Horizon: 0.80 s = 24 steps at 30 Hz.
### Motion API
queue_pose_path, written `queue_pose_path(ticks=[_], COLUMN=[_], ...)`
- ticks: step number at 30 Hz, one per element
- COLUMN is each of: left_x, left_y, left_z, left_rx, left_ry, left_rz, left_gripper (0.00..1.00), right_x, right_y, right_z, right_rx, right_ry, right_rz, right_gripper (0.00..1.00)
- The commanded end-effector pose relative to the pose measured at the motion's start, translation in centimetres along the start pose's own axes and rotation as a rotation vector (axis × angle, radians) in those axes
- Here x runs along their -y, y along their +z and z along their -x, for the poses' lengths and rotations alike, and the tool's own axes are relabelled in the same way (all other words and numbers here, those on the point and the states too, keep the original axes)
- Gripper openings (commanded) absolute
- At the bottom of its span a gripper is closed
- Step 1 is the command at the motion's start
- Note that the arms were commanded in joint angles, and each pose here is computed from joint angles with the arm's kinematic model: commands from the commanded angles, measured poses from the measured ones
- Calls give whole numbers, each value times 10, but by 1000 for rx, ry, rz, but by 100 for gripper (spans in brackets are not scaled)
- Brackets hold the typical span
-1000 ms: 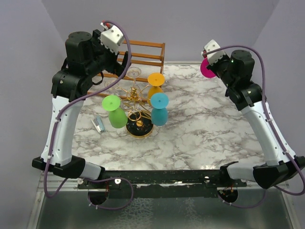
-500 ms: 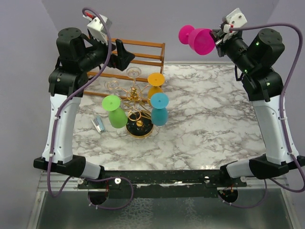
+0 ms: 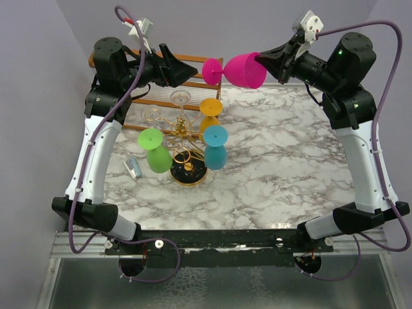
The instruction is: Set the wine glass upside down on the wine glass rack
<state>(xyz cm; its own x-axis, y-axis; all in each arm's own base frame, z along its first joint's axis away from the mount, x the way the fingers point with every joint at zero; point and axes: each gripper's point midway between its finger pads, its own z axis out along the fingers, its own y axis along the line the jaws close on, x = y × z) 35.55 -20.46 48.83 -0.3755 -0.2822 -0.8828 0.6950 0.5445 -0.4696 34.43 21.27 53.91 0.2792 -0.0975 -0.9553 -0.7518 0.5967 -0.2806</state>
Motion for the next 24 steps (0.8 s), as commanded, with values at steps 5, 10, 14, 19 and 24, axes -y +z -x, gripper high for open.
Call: queue_pose_path(ticks=[5, 10, 14, 19, 24], left_x=[10, 9, 10, 13, 12], left_y=[16, 25, 30, 34, 36], left_z=[-9, -21, -33, -42, -47], left_rx=[-32, -69, -100, -130, -141], left_ry=[-145, -174, -196, -219, -234], left_rz=[-96, -103, -109, -120, -113], left_gripper=[77, 63, 45, 33, 27], right_x=[-26, -27, -25, -22, -22], right_y=[1, 2, 3, 4, 4], right_z=[10, 7, 7, 4, 0], right_rx=[46, 42, 41, 35, 30], right_ry=[61, 62, 59, 53, 56], right_rz=[142, 146, 136, 121, 122], right_gripper=[1, 1, 1, 1, 1])
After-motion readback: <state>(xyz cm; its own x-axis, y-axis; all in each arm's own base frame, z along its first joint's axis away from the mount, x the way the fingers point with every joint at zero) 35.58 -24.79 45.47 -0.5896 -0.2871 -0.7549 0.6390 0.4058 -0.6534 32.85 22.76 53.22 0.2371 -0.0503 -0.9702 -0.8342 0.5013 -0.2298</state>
